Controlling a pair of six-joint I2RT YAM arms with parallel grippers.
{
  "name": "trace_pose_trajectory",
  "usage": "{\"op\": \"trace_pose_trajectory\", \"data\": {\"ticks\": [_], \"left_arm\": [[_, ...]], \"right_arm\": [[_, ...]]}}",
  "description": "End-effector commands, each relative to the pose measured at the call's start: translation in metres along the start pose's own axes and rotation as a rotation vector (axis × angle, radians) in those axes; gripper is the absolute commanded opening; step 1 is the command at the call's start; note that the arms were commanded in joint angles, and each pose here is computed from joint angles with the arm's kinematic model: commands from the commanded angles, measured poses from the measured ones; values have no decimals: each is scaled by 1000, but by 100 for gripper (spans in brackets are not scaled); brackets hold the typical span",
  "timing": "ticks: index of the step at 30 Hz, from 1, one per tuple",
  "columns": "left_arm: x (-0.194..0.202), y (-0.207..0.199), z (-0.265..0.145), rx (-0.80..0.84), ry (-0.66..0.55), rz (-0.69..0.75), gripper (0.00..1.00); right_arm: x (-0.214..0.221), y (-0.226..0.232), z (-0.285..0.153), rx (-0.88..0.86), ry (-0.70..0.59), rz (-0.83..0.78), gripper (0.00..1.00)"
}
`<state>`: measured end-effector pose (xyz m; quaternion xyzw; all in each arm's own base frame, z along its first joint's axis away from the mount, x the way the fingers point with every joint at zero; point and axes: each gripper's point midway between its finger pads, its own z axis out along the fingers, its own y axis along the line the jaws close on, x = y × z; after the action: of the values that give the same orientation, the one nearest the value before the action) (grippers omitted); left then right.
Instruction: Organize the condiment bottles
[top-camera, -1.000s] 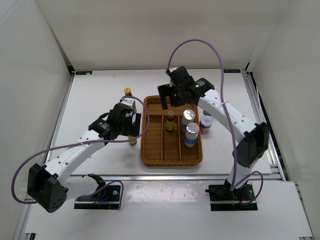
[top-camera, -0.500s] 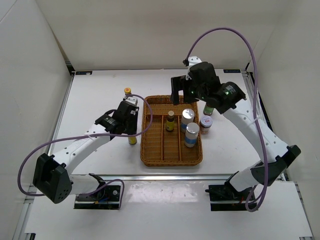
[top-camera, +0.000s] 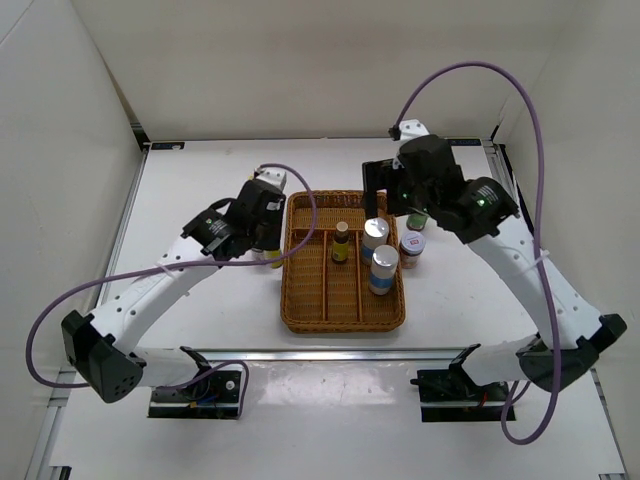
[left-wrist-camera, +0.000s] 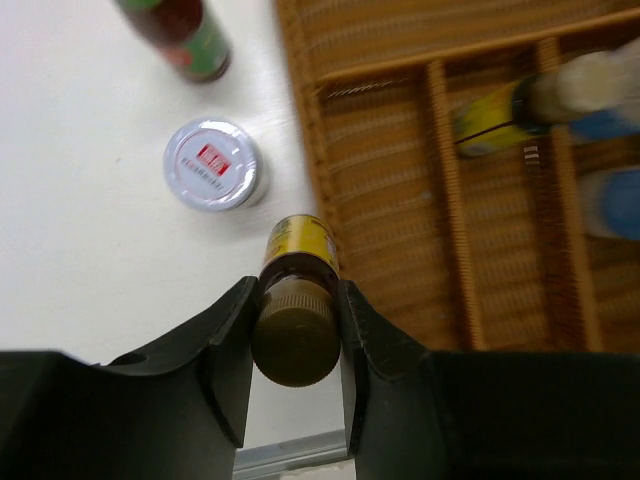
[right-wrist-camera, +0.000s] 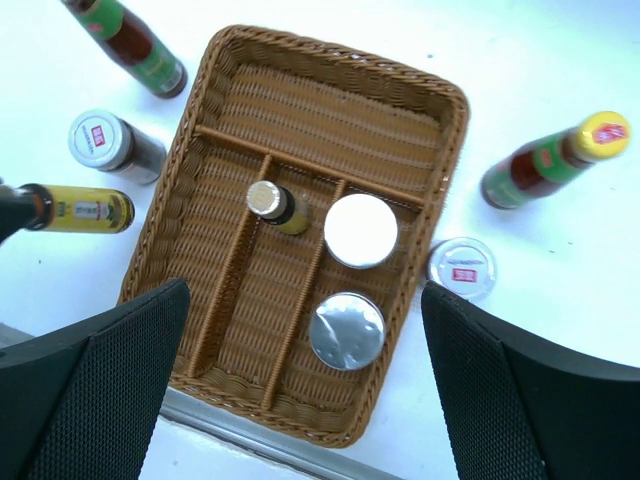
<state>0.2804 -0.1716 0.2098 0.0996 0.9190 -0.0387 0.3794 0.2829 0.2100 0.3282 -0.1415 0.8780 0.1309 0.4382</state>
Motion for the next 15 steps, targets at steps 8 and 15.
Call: {"op": "trace_pose_trajectory", "data": {"ticks": [8,15], "left_arm": [[-40,-93,-69,324,-100,72,11],[-24,-159,-45,390,-66,171,11]], "right_arm": [[5,-46,-24,133,-29,44,99],[12,-70,-29,212,-14,68,99]]}}
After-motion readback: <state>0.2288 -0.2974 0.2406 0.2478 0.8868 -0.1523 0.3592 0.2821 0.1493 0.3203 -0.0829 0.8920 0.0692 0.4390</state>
